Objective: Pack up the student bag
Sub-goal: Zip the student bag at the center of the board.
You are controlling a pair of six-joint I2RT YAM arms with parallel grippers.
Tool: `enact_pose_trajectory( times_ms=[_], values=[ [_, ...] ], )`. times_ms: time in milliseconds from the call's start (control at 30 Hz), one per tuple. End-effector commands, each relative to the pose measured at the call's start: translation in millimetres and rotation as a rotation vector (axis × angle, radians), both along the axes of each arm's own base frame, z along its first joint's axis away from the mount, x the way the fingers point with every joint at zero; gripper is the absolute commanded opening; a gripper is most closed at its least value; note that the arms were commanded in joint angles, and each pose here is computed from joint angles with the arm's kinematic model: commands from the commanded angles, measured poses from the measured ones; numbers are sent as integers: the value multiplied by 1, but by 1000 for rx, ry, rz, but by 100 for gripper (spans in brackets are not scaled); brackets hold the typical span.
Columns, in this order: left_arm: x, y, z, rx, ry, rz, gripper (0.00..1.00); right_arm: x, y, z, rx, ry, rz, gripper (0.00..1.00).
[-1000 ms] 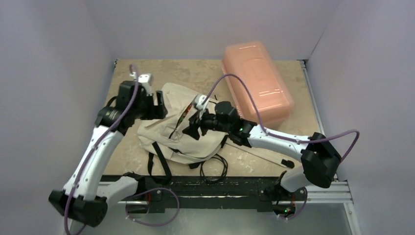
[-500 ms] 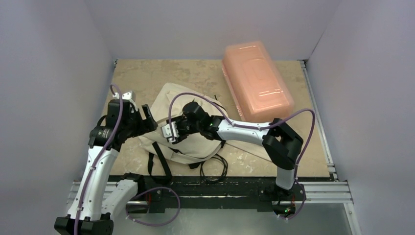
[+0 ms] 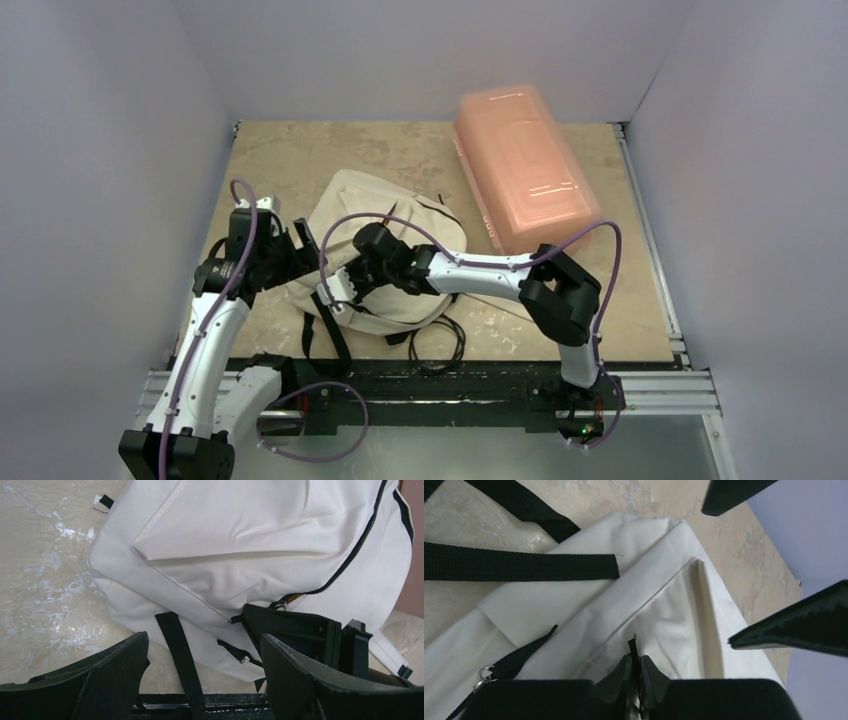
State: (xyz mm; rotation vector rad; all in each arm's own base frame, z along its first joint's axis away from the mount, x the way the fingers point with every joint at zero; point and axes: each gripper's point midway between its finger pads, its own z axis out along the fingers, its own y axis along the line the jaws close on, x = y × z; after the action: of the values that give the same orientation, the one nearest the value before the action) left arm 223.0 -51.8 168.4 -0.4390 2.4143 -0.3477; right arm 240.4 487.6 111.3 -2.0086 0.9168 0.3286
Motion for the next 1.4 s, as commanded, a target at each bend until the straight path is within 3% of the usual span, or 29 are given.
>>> enact_pose_trajectory(
  times_ms=[0,133,300,367,467,533,733,900,1100,1200,1300,1367],
  values=[
    [10,-6,-6,-86,-26,58,81,18,-6,10,13,-64,-113,0],
    [9,-11,-13,-180,-44,114,76,7,2,44,163,148,-176,0],
    [-2,-16,-27,-308,-111,215,67,-3,-9,95,513,541,-319,0],
    [-6,-22,-34,-370,-136,225,64,5,-12,110,643,712,-456,0],
    [-8,-35,-44,-454,-146,189,67,7,-11,109,636,972,-540,0],
    [-10,-47,-47,-500,-141,127,68,5,-10,109,650,1071,-534,0],
    [-5,-80,-44,-623,-116,-29,74,21,-22,117,781,1207,-616,0],
    [2,-107,-28,-435,-232,-194,72,16,-22,126,844,1390,-641,0],
    [21,-93,-51,-314,-279,-62,68,13,-26,138,882,1501,-674,0],
    [26,-93,-58,-316,-237,-22,58,13,-31,144,907,1514,-686,0],
    [22,-84,-75,-287,-164,49,34,15,-36,145,918,1495,-710,0],
    [17,-80,-86,-281,-132,76,26,25,-44,148,961,1460,-764,0]
  ],
)
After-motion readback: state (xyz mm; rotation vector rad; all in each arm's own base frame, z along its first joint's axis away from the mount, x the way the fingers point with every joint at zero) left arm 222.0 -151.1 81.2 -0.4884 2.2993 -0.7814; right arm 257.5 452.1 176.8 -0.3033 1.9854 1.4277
